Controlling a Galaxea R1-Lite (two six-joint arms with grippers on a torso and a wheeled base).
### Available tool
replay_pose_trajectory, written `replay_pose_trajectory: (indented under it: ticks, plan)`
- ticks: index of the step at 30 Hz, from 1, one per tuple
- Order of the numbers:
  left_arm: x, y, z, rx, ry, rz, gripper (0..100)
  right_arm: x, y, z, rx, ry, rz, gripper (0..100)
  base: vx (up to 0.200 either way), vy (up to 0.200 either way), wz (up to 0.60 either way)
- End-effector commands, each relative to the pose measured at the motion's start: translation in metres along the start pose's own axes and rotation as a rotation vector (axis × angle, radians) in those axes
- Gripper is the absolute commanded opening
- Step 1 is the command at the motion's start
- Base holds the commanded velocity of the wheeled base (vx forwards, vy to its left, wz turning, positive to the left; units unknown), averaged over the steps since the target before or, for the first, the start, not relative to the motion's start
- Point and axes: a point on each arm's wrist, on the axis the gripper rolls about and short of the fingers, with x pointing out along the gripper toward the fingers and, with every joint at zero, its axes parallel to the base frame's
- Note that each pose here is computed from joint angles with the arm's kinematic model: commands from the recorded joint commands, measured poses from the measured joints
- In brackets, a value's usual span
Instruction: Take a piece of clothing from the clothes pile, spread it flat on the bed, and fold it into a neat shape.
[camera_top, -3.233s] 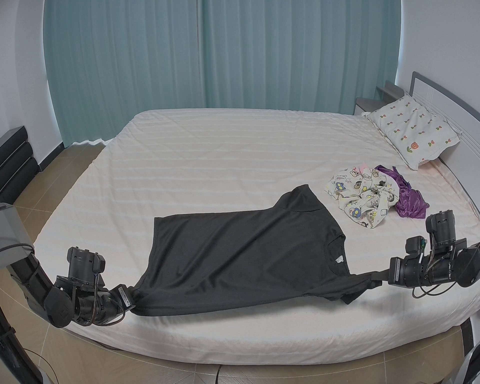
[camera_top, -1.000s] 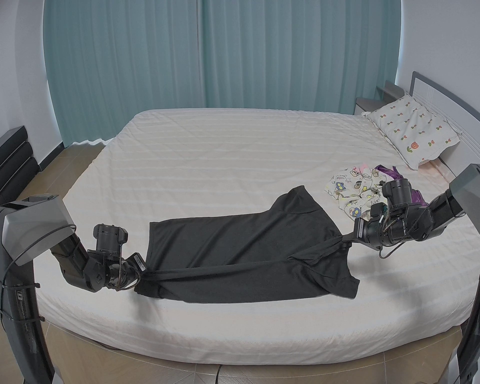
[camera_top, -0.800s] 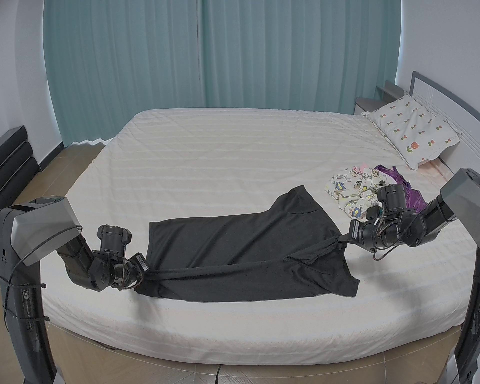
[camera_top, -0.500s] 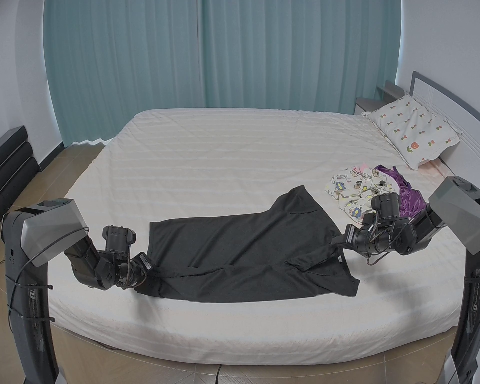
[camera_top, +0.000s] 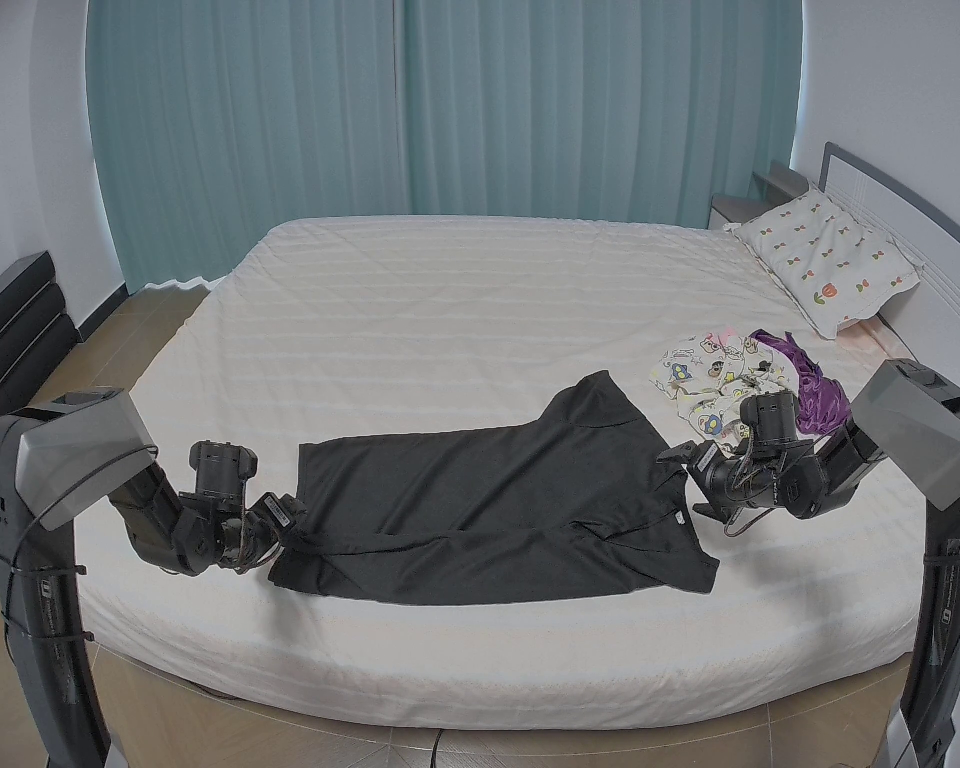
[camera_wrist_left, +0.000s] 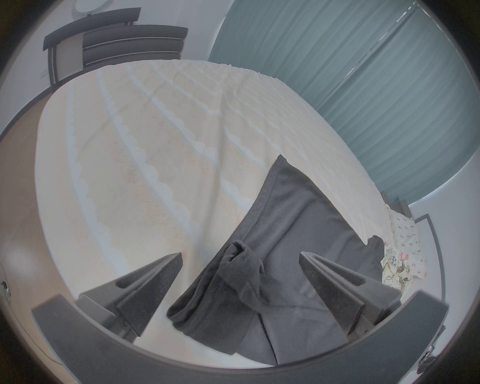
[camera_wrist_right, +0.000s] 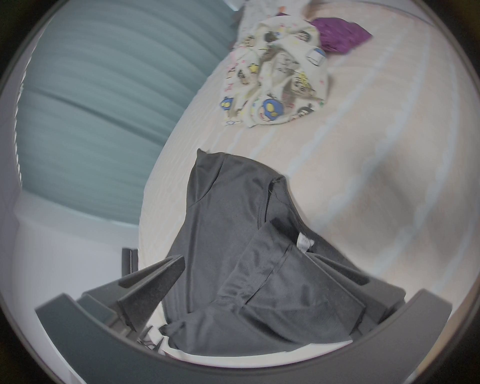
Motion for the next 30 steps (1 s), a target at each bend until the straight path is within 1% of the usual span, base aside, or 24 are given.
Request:
replay_pose_trajectory:
  ticks: [1, 2, 4, 5, 7, 8, 10, 11, 12, 14, 18, 20, 22, 24, 28, 30]
  plan:
    - [-0.048, 0.0, 0.006, -0.04, -0.024, -0.032, 100, -0.027, 0.013, -0.005, 0.118, -0.029, 0.01, 100, 0.0, 0.0, 0.0]
    - [-0.056, 0.001, 0.004, -0.082, -0.017, -0.034, 100, -0.034, 0.013, -0.005, 0.151, -0.027, 0.011, 100, 0.0, 0.0, 0.0]
    - [-0.066, 0.001, 0.004, -0.13, -0.013, -0.051, 100, -0.037, 0.011, -0.009, 0.176, -0.026, -0.002, 100, 0.0, 0.0, 0.0]
    - [-0.072, 0.001, 0.003, -0.152, 0.009, -0.069, 100, -0.037, 0.009, -0.011, 0.177, -0.023, -0.006, 100, 0.2, 0.0, 0.0]
    - [-0.078, 0.004, -0.001, -0.168, 0.051, -0.086, 100, -0.038, 0.007, -0.013, 0.18, -0.027, -0.001, 100, 0.2, 0.0, 0.0]
    - [-0.084, 0.008, -0.006, -0.172, 0.097, -0.104, 100, -0.038, 0.005, -0.018, 0.177, -0.026, 0.009, 100, 0.2, 0.0, 0.0]
    - [-0.088, 0.011, -0.011, -0.185, 0.15, -0.125, 100, -0.035, -0.001, -0.026, 0.165, -0.027, 0.022, 100, 0.2, 0.0, 0.0]
    - [-0.088, 0.011, -0.011, -0.185, 0.15, -0.125, 100, -0.035, -0.001, -0.026, 0.165, -0.027, 0.022, 100, 0.2, 0.0, 0.0]
    - [-0.088, 0.012, -0.012, -0.207, 0.172, -0.132, 100, -0.032, -0.003, -0.031, 0.157, -0.033, 0.04, 100, 0.2, 0.0, 0.0]
    - [-0.086, 0.012, -0.012, -0.219, 0.173, -0.133, 100, -0.033, -0.006, -0.035, 0.151, -0.037, 0.048, 100, 0.2, 0.0, 0.0]
    - [-0.086, 0.014, -0.013, -0.223, 0.179, -0.126, 100, -0.033, -0.006, -0.046, 0.138, -0.013, 0.041, 100, 0.2, 0.0, 0.0]
    - [-0.082, 0.016, -0.016, -0.224, 0.192, -0.11, 100, -0.035, -0.009, -0.063, 0.12, 0.029, 0.008, 100, 0.2, 0.0, 0.0]
    - [-0.08, 0.02, -0.02, -0.225, 0.205, -0.093, 100, -0.036, -0.011, -0.073, 0.099, 0.046, -0.009, 100, 0.2, 0.0, 0.0]
    - [-0.079, 0.024, -0.024, -0.227, 0.222, -0.079, 100, -0.034, -0.013, -0.077, 0.086, 0.047, -0.021, 100, 0.0, 0.0, 0.0]
    - [-0.078, 0.026, -0.025, -0.228, 0.218, -0.085, 100, -0.028, -0.02, -0.084, 0.069, 0.066, -0.053, 100, 0.0, 0.0, 0.0]
    - [-0.075, 0.029, -0.029, -0.226, 0.227, -0.076, 100, -0.025, -0.022, -0.094, 0.034, 0.077, -0.071, 100, 0.0, 0.0, 0.0]
